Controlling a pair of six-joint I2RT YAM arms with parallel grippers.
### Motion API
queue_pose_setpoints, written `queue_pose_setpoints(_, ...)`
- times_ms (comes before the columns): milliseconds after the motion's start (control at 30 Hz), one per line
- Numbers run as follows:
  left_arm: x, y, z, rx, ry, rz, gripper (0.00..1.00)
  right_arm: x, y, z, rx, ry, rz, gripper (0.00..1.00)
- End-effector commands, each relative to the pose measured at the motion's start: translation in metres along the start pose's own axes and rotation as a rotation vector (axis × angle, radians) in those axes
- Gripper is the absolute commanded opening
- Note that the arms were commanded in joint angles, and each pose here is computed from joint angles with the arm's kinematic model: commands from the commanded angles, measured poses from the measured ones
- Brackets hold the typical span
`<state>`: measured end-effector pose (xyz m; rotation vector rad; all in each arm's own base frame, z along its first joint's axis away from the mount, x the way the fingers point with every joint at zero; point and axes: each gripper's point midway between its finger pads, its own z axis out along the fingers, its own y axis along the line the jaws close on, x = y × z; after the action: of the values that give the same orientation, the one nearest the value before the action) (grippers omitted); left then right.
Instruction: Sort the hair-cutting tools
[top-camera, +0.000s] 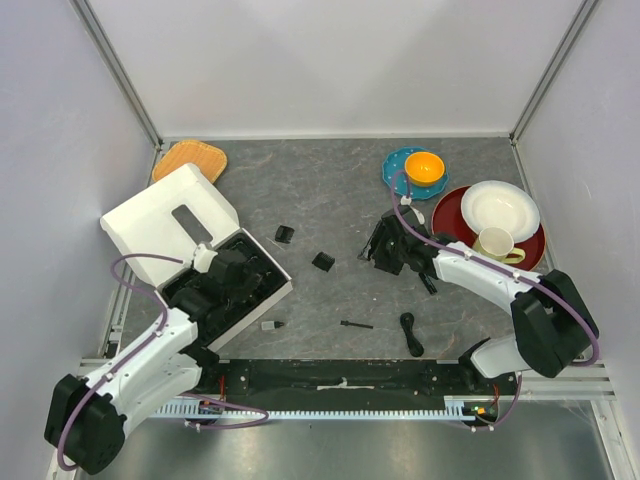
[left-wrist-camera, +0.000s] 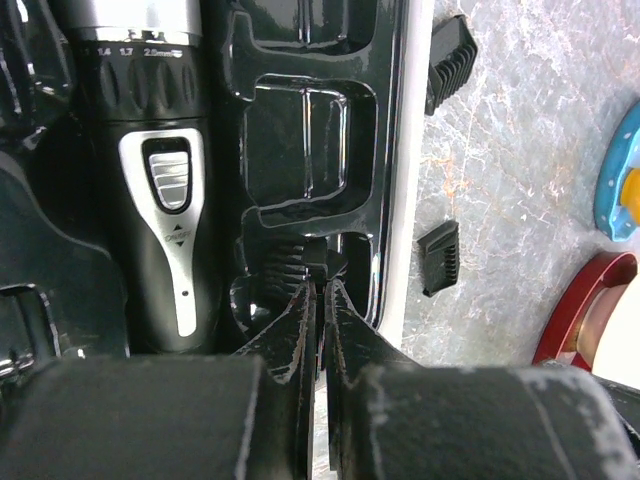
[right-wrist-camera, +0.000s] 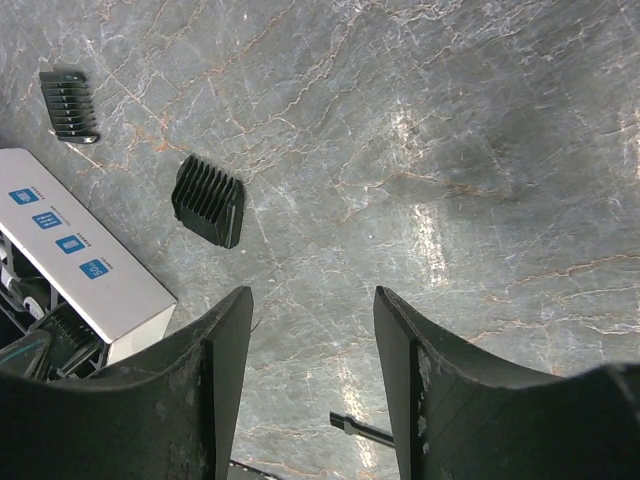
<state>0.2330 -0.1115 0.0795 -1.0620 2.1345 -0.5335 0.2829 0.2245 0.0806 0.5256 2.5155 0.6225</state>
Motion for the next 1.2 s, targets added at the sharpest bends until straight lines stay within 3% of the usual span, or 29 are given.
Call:
queue_pose_setpoints(0,-0.005,-0.011,0.008,0.042,-0.035,-0.068,0.02,0.001,-0.002,0.005,-0.004,0.003,-0.012,0.59)
queue_pose_setpoints(233,-0.004,-0.018,0.01,0.096,-0.034,-0.097,0.02,0.004,-0.001,0.006,-0.008,0.014,-0.015,0.59)
queue_pose_setpoints(433,0.008,0.0,0.014,0.059,0.002,-0.08,0.03,0.004,0.0,0.006,-0.012,0.015,-0.015,0.59)
queue_pose_setpoints(900,0.018,0.028,0.011,0.001,0.037,-0.026,0.3,0.007,-0.002,0.008,-0.018,0.022,-0.01,0.59)
queue_pose_setpoints(1167,0.014,0.02,0.007,0.027,0.028,0.004,0.37,0.008,-0.002,0.007,-0.022,0.02,-0.008,0.59)
